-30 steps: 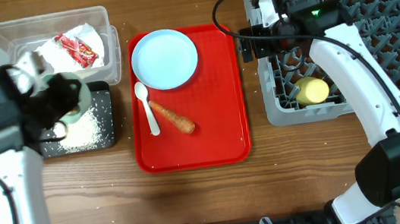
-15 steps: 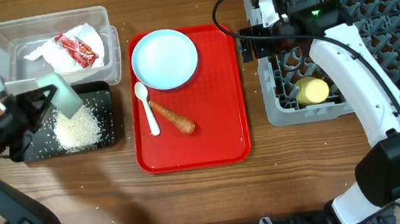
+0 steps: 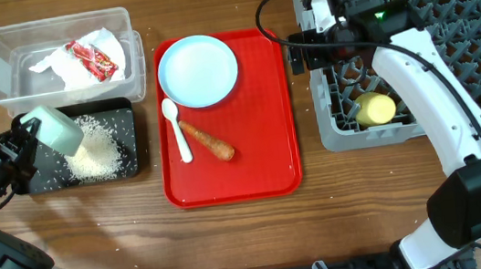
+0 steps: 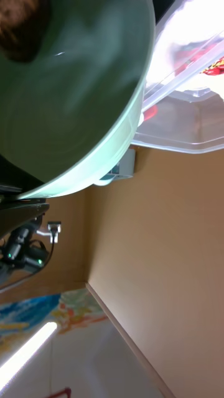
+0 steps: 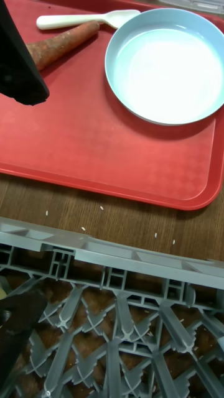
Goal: Sort waste into correct bins and load items into the dishwasher rack
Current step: 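Tip the green bowl over the black tray to dump food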
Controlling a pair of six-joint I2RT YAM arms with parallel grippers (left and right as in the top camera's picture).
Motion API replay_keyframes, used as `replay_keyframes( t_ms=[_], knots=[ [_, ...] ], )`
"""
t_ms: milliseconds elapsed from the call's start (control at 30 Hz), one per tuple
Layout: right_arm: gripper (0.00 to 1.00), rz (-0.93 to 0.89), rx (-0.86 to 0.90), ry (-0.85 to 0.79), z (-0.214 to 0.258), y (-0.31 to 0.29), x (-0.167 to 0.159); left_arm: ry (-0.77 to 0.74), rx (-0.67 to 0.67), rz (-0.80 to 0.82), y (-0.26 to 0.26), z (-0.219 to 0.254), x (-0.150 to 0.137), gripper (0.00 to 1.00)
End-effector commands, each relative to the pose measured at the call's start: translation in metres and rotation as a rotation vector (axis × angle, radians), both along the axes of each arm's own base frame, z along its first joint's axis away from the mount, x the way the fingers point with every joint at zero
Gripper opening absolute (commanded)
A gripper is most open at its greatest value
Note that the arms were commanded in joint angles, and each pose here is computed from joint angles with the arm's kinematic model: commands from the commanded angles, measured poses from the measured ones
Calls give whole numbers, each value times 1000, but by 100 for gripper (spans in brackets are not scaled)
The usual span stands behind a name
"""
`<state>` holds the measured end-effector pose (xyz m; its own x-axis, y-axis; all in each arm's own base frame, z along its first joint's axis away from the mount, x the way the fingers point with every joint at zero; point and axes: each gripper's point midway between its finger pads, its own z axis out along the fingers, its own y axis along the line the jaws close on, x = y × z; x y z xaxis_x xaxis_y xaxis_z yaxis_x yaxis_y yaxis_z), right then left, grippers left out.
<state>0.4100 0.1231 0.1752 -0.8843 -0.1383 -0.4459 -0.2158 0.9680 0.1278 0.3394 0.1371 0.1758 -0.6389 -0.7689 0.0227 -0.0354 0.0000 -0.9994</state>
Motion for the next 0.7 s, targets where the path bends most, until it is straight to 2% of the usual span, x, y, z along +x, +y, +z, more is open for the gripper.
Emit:
replay_keyframes(
  t_ms=[0,300,433,533,667],
  knots=[
    [100,-23,1,-21,10,-3,-1,10,-63,-1,4,5,2,4],
    [100,-23,-1,-17,9,-3,-2,58,5,36,17,-7,7,4],
    [100,-22,0,-17,9,-3,-2,-41,42,-21,1,16,12,4],
    [100,-23,0,-17,9,-3,-2,-120,167,-87,-31,48,17,4],
    [100,-23,-1,-17,9,-3,-2,-98,376,-155,-90,67,23,4]
  ],
)
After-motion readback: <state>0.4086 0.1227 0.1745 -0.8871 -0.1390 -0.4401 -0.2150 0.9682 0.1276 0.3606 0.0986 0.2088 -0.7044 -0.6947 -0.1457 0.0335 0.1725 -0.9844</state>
